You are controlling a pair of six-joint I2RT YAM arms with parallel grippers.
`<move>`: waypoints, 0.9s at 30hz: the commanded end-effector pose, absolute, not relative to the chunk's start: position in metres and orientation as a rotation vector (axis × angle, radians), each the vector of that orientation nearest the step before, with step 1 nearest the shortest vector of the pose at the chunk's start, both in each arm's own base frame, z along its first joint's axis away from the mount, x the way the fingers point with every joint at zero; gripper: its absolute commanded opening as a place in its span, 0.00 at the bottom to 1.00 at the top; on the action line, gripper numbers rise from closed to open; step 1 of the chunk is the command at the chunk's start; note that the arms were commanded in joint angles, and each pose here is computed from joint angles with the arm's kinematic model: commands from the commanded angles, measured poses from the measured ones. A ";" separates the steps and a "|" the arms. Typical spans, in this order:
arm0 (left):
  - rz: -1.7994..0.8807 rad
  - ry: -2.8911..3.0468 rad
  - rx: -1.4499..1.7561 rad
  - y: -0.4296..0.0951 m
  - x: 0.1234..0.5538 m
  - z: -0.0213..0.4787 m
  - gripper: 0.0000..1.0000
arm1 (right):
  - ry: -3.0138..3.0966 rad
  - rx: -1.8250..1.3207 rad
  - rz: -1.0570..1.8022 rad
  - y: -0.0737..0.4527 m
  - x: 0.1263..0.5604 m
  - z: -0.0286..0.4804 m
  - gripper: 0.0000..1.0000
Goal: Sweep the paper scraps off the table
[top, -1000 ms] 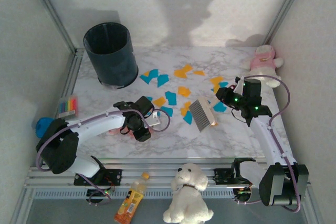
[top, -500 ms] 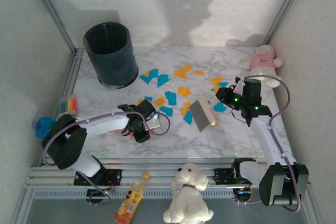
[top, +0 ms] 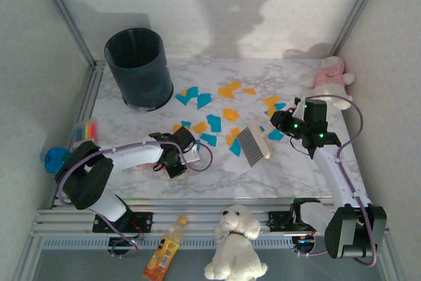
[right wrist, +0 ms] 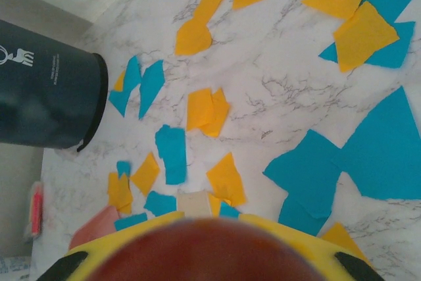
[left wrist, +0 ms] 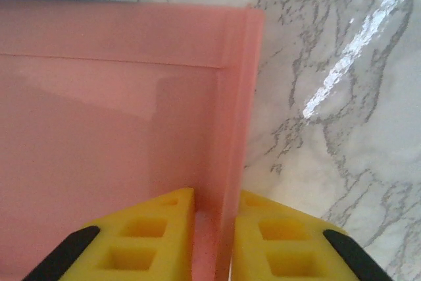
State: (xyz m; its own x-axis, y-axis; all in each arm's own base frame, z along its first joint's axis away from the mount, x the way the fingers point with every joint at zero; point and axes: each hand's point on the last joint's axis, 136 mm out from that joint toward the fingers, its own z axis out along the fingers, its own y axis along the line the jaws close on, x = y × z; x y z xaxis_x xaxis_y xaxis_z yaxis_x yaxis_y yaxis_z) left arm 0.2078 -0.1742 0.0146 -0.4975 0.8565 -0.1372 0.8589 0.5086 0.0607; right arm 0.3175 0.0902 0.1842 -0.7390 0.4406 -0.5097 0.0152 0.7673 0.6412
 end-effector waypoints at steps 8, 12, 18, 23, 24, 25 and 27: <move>0.047 2.606 1.480 -0.166 0.206 0.017 0.07 | 2.281 0.319 0.816 0.088 0.317 0.187 0.05; 0.096 2.595 1.441 -0.161 0.212 0.029 0.05 | 2.282 0.321 0.814 0.088 0.316 0.187 0.05; 0.194 2.549 1.389 -0.155 0.227 0.051 0.01 | 2.281 0.319 0.814 0.088 0.316 0.187 0.05; 0.220 2.494 1.365 -0.162 0.243 0.071 0.00 | 2.282 0.321 0.810 0.088 0.315 0.186 0.05; 0.225 2.483 1.362 -0.164 0.246 0.075 0.00 | 2.284 0.321 0.811 0.088 0.315 0.186 0.04; 0.223 2.464 1.364 -0.167 0.251 0.078 0.00 | 2.283 0.323 0.808 0.087 0.315 0.186 0.05; 0.198 2.432 1.381 -0.177 0.257 0.083 0.00 | 2.280 0.326 0.801 0.086 0.315 0.186 0.05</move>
